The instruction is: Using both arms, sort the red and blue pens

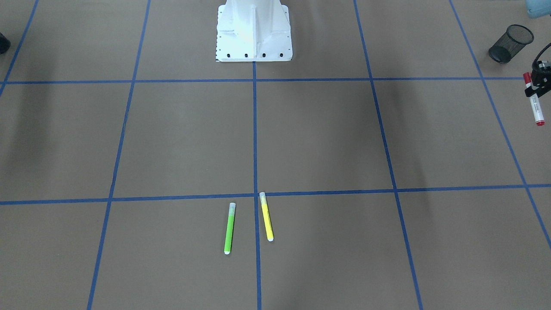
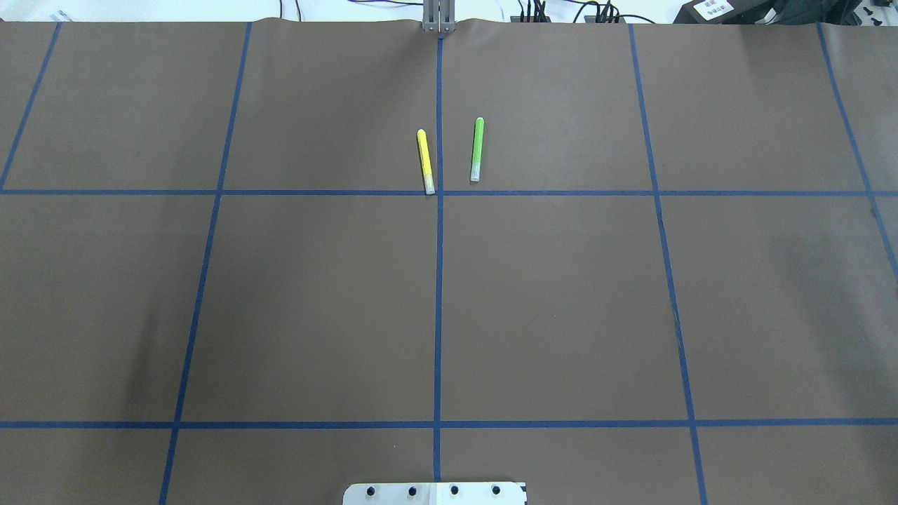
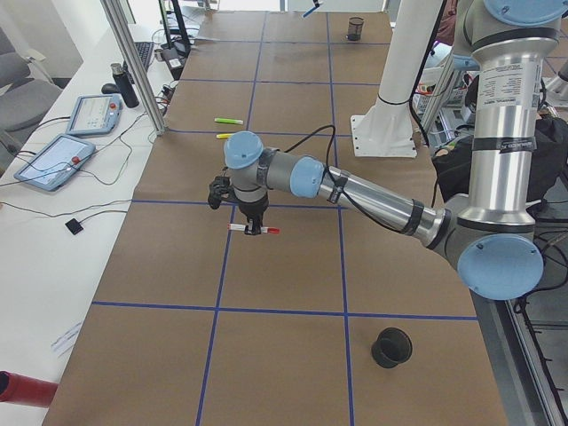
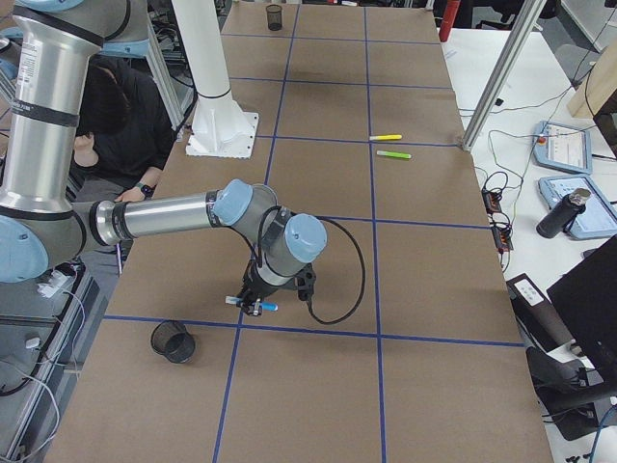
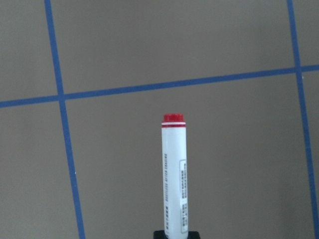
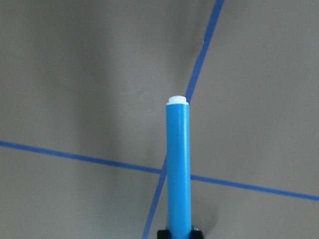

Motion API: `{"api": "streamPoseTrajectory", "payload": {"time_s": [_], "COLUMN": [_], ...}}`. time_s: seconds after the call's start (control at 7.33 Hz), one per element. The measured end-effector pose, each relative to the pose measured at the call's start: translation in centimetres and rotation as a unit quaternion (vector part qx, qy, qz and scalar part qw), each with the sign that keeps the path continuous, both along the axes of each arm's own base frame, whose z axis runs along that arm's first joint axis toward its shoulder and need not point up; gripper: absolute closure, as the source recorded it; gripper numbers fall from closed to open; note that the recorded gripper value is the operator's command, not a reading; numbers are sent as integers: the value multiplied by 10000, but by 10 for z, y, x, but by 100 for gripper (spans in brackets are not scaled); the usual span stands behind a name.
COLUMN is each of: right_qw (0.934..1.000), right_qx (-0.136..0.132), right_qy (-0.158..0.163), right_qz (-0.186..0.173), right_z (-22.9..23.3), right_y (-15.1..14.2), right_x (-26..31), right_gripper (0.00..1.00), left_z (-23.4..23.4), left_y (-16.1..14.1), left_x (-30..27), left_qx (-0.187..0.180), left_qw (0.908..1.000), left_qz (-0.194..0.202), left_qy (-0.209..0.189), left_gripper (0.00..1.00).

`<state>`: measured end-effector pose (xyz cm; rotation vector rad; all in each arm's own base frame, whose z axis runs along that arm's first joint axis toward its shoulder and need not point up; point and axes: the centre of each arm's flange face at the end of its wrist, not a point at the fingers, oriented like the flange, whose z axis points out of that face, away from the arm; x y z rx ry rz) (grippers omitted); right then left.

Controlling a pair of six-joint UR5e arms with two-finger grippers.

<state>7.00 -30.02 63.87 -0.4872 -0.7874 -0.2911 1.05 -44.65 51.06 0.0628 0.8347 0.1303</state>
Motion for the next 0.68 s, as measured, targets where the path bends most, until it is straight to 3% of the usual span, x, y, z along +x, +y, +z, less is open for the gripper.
{"api": "streamPoseTrajectory", "payload": {"time_s": [0.27,0.55,0.68], "right_qw": [9957,9835,9771], "right_qx": [-845,-1693,-1970], "right_qy": [-381,-627,-788], "right_qz": [1,132,162], "right_z": [21,40,56], "right_y": [57,97,116], "right_x": [20,26,27], "right_gripper": [100,100,100], "left_z": [-7,-21,-24], "left_y": [7,11,12], "left_x": [-11,-15,-16], "left_qx": [144,296,326], "left_qw": [9999,9995,9994], "left_qz": [-46,-72,-85], "left_qy": [8,22,21], "left_gripper": [100,100,100]}}
